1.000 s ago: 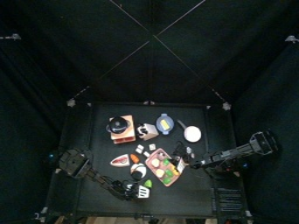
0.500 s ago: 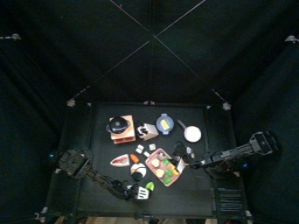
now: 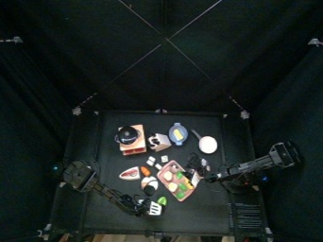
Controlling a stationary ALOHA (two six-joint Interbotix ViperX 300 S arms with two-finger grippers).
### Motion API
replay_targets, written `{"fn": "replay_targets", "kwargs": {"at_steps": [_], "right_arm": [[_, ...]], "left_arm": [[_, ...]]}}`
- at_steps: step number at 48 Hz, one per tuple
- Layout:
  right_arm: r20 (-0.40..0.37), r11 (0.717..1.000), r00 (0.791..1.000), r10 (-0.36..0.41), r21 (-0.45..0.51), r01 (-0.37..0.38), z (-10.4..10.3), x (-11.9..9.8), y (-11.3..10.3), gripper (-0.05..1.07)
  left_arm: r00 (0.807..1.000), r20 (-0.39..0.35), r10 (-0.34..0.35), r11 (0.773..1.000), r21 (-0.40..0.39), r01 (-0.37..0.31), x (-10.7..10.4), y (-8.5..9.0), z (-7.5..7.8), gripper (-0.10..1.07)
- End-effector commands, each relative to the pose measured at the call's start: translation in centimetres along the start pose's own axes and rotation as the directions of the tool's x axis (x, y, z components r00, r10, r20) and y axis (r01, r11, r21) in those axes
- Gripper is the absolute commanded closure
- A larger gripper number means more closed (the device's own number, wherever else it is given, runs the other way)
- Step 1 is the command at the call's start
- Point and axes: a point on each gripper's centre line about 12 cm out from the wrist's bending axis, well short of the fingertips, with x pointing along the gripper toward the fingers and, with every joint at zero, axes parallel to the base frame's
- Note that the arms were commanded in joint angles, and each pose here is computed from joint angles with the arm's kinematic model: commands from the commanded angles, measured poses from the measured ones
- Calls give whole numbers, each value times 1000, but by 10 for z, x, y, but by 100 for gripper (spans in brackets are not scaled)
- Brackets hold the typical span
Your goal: Move starfruit to cutting position in front middle
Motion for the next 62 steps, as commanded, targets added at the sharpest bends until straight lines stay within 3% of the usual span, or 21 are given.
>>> {"fn": "replay_targets", "kwargs": {"at_steps": [1,15,29,55,62], "right_arm": [[18,1000,1000,16,4,-16,7,-3,4,23],[17,1000,1000,17,6,-17,6,-3,4,23],[19,1000,1000,17,6,-17,7,-3,4,23],[18,1000,1000,16,6,-16,7,-3,4,23],[16,1000,1000,16,5,-17,6,-2,4,23]], "left_arm": [[998,-4,-66,998,-22,66,-16,-24,7,-2],[995,-34,-97,995,-38,96,-17,-32,3,-2],[994,-57,-90,995,-57,86,-16,-29,0,-2],[999,-29,-42,998,-49,41,-23,-11,8,-2],[1000,16,-16,1000,-26,16,-29,-3,17,-2]]}}
